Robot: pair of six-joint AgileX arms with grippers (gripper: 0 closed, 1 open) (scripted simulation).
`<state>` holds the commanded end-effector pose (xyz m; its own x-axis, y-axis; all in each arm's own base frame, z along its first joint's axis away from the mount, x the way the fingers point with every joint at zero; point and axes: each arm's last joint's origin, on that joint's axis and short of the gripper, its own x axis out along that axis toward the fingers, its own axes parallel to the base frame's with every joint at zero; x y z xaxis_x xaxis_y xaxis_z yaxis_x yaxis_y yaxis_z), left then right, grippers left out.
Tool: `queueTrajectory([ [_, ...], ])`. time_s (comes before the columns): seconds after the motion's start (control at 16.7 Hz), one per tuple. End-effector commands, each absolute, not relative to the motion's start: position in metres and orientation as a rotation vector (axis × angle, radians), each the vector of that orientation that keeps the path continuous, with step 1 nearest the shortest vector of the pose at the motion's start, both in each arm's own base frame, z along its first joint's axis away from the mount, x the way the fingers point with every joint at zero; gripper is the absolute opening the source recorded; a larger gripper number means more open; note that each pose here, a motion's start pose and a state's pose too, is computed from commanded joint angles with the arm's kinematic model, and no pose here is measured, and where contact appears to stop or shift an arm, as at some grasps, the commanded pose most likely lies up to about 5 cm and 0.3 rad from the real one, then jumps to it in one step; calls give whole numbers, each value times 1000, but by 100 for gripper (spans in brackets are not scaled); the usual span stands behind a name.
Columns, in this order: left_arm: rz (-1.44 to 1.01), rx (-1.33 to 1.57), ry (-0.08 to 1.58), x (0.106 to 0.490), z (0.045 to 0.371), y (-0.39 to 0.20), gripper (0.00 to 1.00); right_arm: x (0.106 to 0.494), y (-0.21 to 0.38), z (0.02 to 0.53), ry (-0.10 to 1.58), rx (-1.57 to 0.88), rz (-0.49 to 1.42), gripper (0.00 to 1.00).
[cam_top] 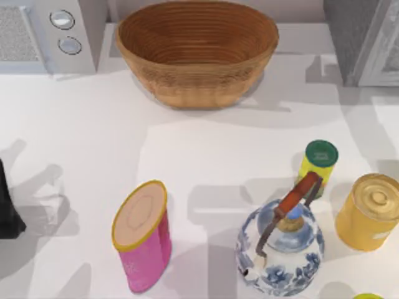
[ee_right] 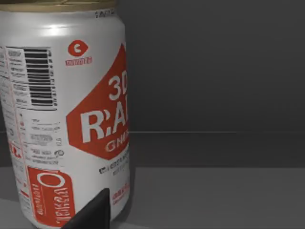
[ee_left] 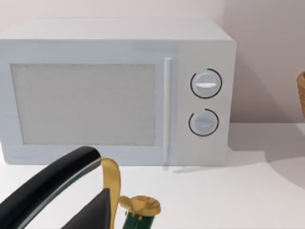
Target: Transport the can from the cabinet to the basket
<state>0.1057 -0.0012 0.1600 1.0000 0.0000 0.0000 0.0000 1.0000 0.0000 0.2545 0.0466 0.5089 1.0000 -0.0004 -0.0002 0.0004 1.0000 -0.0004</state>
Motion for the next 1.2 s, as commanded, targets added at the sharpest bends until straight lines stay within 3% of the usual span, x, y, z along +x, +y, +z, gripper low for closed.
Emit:
queueTrajectory([
  [0.42,0,0,0,106,160,-1,100,258,50,511,-7,2,-3,100],
  [0.9,0,0,0,106,160,-1,100,289,117,507,-9,1,-17,100],
  [1.2,0,0,0,106,160,-1,100,290,120,506,-6,0,-19,100],
])
